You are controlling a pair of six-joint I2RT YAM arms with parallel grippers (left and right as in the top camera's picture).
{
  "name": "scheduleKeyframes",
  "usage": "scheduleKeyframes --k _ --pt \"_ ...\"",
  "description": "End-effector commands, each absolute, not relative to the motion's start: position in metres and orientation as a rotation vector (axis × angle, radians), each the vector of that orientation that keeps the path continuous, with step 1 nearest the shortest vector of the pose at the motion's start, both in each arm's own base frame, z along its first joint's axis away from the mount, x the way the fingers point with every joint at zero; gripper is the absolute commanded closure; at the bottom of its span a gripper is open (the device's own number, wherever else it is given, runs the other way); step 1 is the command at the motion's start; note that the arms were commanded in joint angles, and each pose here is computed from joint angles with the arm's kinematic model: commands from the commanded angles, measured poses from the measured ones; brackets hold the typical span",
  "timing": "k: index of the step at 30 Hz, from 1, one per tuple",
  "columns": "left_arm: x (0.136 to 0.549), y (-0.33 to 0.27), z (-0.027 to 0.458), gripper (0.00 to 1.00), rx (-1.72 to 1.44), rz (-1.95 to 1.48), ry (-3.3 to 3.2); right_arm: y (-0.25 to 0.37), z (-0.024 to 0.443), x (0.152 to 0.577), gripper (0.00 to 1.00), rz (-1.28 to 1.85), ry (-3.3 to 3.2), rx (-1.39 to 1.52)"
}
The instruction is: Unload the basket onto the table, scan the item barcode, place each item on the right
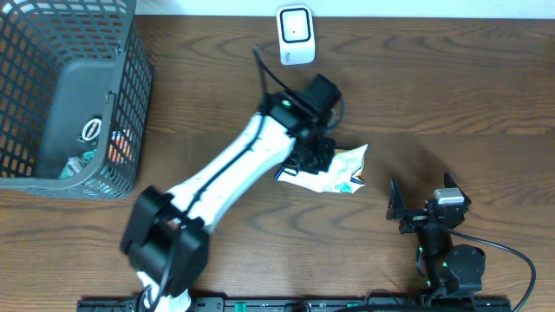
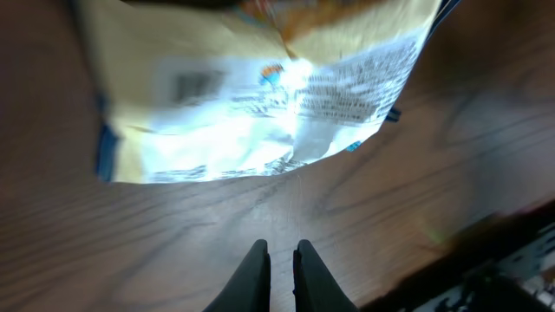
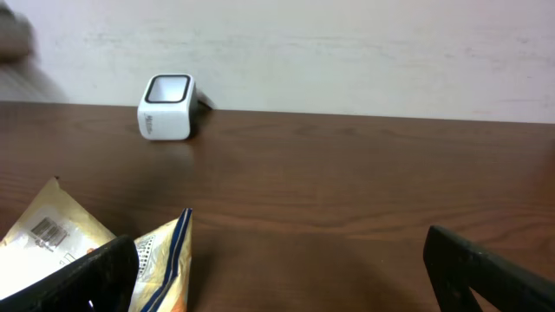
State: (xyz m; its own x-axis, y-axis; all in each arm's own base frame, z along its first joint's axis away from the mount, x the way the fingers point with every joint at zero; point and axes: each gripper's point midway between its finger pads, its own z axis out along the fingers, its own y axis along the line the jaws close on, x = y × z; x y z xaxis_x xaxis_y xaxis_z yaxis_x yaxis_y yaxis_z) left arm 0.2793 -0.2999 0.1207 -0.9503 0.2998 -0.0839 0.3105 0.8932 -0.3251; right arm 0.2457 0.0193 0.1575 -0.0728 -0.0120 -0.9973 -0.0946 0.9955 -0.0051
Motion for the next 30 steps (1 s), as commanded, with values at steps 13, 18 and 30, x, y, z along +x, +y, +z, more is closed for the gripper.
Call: scheduleKeyframes --k 13,18,30 --pt "0.356 -0.252 0.029 0.92 0.285 0.062 2.950 0.018 0.157 0.246 0.01 0.057 1.642 -0.082" --pt "0.383 -0.216 0.042 0.92 0.159 0.190 2.881 0.018 0.157 0.246 0.01 0.057 1.642 -0.082" --pt "0.361 -0.245 0.143 0.92 0.010 -0.407 2.890 0.018 0.157 0.246 0.01 0.057 1.642 -0.082"
